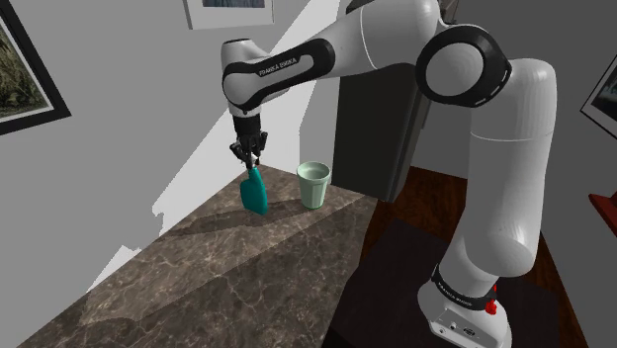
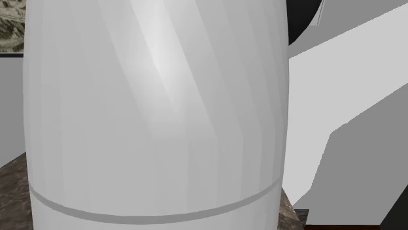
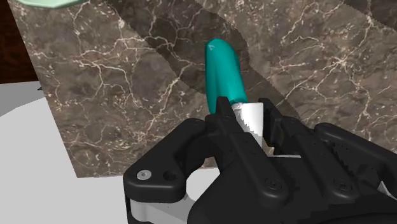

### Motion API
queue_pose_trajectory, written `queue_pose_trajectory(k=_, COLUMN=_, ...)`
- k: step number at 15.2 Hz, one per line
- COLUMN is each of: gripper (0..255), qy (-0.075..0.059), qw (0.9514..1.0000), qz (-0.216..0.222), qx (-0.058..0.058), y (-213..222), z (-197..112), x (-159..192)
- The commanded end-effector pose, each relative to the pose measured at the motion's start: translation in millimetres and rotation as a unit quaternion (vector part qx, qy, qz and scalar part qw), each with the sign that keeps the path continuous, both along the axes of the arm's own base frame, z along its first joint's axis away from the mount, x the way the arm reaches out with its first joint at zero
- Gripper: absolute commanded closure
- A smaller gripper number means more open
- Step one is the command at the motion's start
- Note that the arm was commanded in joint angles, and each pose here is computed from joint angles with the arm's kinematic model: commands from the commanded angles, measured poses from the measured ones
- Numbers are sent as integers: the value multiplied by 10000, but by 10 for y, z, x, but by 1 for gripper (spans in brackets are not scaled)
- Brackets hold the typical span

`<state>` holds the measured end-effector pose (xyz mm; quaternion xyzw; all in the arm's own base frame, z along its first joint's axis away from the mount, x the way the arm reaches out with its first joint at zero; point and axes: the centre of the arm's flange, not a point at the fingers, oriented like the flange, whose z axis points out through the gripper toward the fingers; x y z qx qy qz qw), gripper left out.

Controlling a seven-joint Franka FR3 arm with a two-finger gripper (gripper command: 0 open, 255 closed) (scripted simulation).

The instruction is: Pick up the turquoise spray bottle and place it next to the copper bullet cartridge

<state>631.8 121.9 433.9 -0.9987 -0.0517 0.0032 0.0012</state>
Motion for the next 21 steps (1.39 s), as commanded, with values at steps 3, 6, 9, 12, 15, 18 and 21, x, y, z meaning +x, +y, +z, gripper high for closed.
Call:
queue_pose_trajectory(k=3, gripper=255, qy=0, qw=10000, qz=1, qx=0, y=9, z=217, x=5)
queue_pose_trajectory(k=6, gripper=255, qy=0, qw=10000, qz=1, qx=0, y=9, z=375, x=5)
queue_pose_trajectory(k=9, gripper=255, qy=0, qw=10000, qz=1, qx=0, y=9, z=534, x=5)
queue_pose_trajectory(k=12, gripper=255, qy=0, qw=10000, qz=1, qx=0, y=9, z=692, x=5)
queue_pose_trajectory(k=15, gripper=255, qy=0, qw=10000, qz=1, qx=0, y=9, z=838, x=5)
queue_pose_trajectory(k=18, gripper=255, qy=0, qw=10000, qz=1, qx=0, y=249, z=1006, x=-263)
queue_pose_trajectory(k=21, gripper=255, qy=0, qw=10000, qz=1, qx=0, y=488, z=1173, x=-530)
